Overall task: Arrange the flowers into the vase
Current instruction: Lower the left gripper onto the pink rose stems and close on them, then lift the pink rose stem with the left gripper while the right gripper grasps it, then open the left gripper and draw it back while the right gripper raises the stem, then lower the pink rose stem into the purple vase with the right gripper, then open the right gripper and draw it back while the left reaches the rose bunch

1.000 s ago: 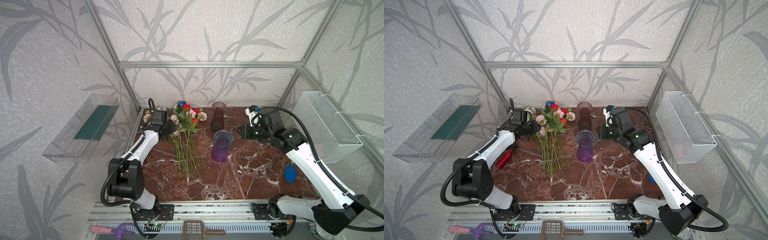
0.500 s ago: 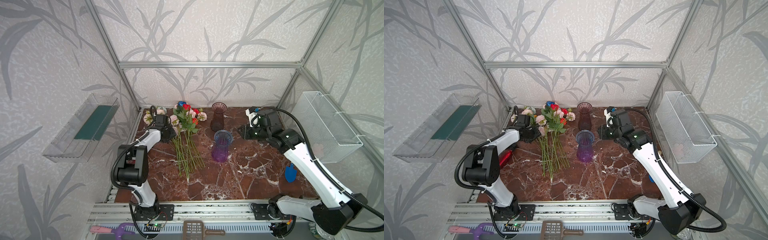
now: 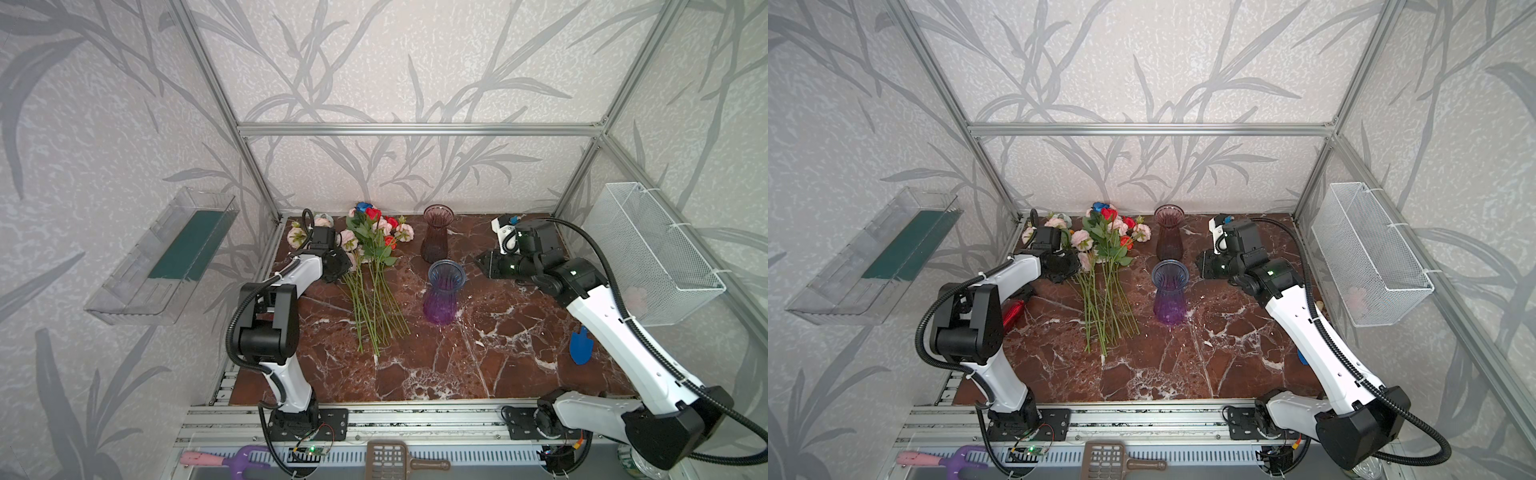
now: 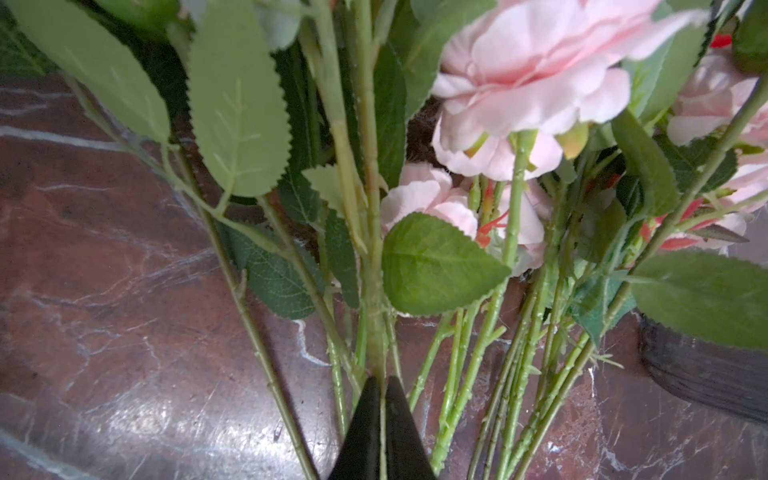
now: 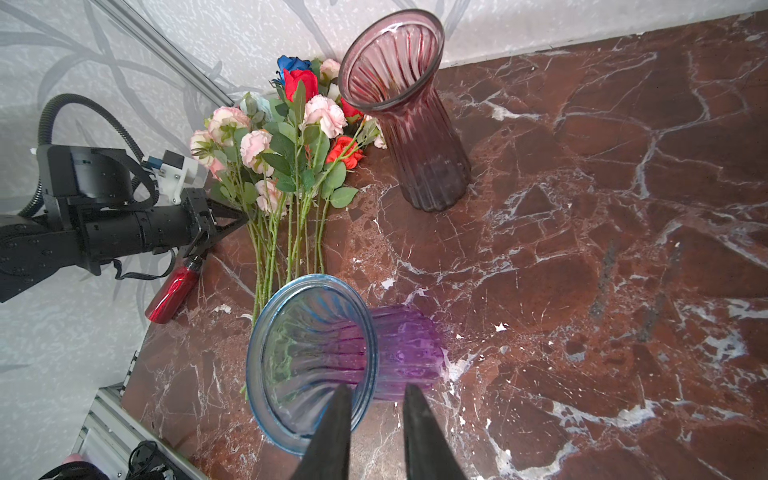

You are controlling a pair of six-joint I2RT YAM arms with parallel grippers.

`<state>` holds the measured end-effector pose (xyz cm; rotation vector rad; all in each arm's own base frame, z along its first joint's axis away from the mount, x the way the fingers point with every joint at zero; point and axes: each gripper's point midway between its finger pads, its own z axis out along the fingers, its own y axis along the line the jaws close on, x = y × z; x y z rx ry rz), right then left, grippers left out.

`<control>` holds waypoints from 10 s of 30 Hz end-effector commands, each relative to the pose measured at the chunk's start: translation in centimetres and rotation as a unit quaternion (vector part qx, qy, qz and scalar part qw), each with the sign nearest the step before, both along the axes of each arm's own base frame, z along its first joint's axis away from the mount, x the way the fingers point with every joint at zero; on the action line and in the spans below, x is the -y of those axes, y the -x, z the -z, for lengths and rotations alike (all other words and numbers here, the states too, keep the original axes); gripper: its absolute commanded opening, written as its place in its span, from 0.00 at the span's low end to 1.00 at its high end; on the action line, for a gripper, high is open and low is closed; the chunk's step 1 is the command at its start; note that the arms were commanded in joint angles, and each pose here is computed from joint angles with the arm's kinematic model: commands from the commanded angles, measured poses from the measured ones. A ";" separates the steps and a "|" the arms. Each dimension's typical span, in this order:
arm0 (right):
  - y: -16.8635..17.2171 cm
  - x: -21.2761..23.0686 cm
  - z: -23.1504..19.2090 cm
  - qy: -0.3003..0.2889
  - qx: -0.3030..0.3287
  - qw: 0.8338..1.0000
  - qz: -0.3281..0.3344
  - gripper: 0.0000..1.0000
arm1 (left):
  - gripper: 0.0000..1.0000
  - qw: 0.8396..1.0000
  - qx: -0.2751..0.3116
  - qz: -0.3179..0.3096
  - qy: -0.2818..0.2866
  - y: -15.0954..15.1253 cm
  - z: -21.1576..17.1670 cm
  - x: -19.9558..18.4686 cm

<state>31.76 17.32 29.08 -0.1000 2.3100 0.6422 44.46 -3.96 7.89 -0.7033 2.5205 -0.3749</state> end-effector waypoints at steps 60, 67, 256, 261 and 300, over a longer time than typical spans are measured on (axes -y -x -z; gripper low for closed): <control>-0.3 -0.5 0.0 -0.032 0.002 0.999 0.000 0.25 | 0.35 0.998 -0.052 0.017 -0.026 -0.1 0.8 -0.4; -0.1 -0.5 -0.1 -0.035 0.003 0.999 -0.003 0.24 | 0.20 0.999 -0.040 0.016 -0.023 -0.4 0.6 -0.3; -0.1 -5.4 1.9 -0.028 0.105 0.992 -0.068 0.34 | 0.69 0.957 0.270 -0.057 0.094 1.1 -17.3 1.4; 0.7 -4.7 2.0 -0.018 0.093 0.993 -0.067 0.42 | 0.68 0.959 0.262 -0.054 0.099 0.9 -16.7 1.7; 5.6 0.9 1.5 0.037 0.136 0.989 -0.033 0.26 | 0.38 0.989 -0.069 0.096 -0.091 -0.2 0.0 5.2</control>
